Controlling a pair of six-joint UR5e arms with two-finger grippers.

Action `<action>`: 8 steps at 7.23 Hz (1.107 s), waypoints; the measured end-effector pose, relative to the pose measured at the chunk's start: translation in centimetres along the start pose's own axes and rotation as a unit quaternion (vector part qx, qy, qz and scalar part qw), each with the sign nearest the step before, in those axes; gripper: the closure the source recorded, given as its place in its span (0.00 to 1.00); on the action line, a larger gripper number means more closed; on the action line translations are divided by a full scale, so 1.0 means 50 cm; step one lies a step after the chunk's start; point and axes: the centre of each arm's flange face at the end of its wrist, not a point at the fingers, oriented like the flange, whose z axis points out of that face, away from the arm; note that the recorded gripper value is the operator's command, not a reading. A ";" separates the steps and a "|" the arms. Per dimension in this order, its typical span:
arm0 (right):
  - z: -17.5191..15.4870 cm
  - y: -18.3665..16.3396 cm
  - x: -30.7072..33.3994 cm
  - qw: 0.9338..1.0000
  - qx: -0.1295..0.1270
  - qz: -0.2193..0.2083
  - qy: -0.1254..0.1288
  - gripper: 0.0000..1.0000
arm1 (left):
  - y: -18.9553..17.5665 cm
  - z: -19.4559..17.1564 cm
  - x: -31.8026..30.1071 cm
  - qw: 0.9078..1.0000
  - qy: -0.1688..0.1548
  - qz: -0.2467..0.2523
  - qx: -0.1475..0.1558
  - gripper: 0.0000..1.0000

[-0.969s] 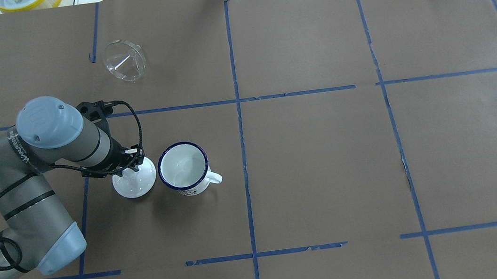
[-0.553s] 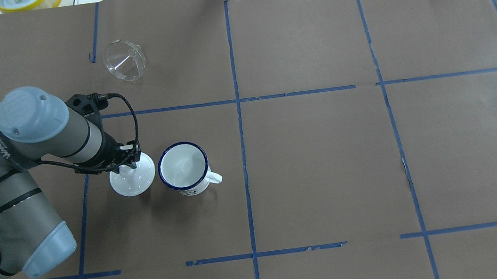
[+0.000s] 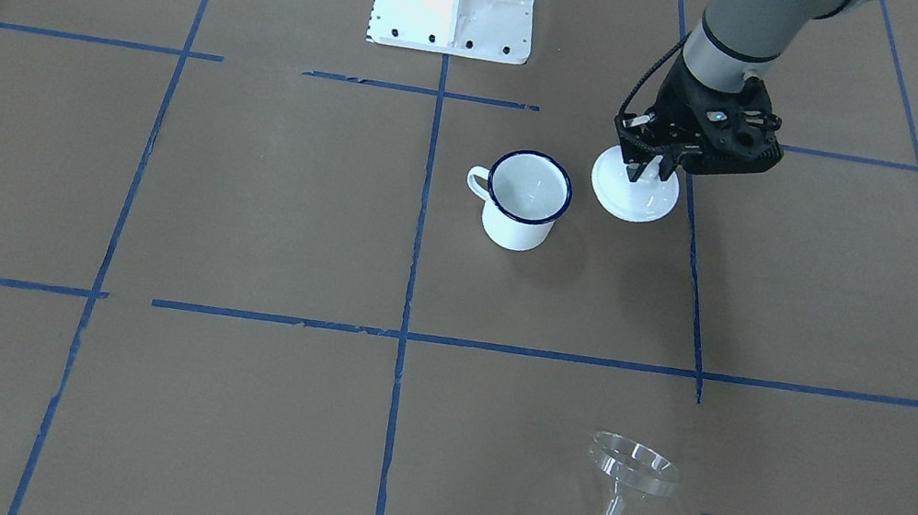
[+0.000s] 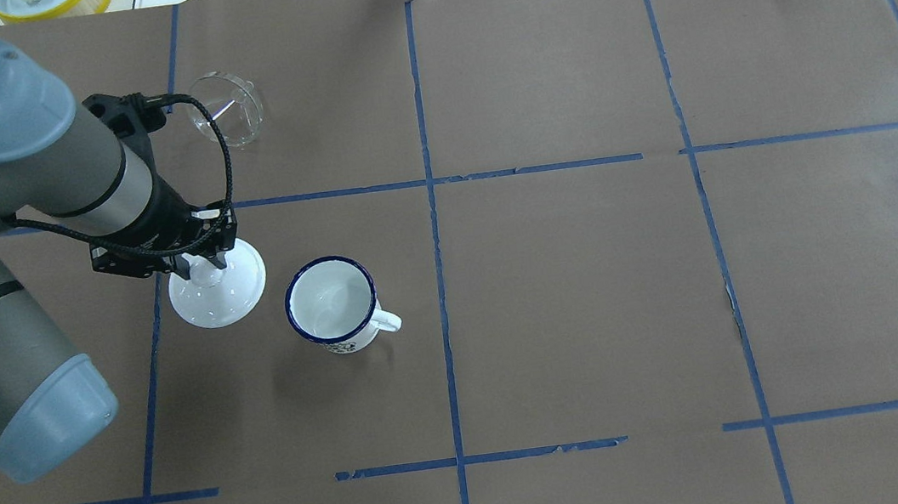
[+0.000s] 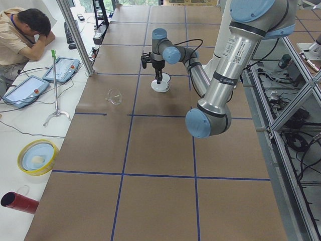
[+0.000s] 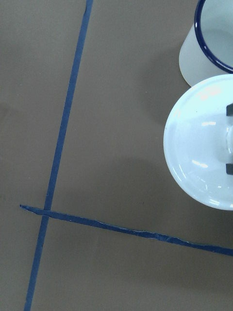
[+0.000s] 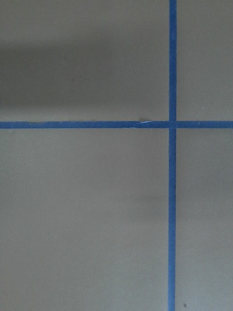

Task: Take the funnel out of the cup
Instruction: 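Lift the white lid and carry it over the mug, then lower the white lid onto the mug opening with the left gripper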

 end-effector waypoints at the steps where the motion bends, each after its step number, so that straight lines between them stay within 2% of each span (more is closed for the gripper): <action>1: 0.000 0.000 0.000 1.000 0.000 0.000 0.000 0.00 | 0.002 -0.005 0.057 1.000 0.001 -0.018 -0.015 1.00; 4: 0.000 0.000 0.000 1.000 0.000 0.000 0.000 0.00 | 0.044 0.059 0.164 0.998 -0.004 -0.052 -0.039 1.00; 8: 0.000 0.000 0.000 1.000 0.000 0.000 0.000 0.00 | 0.039 0.102 0.180 0.998 -0.003 -0.061 -0.036 1.00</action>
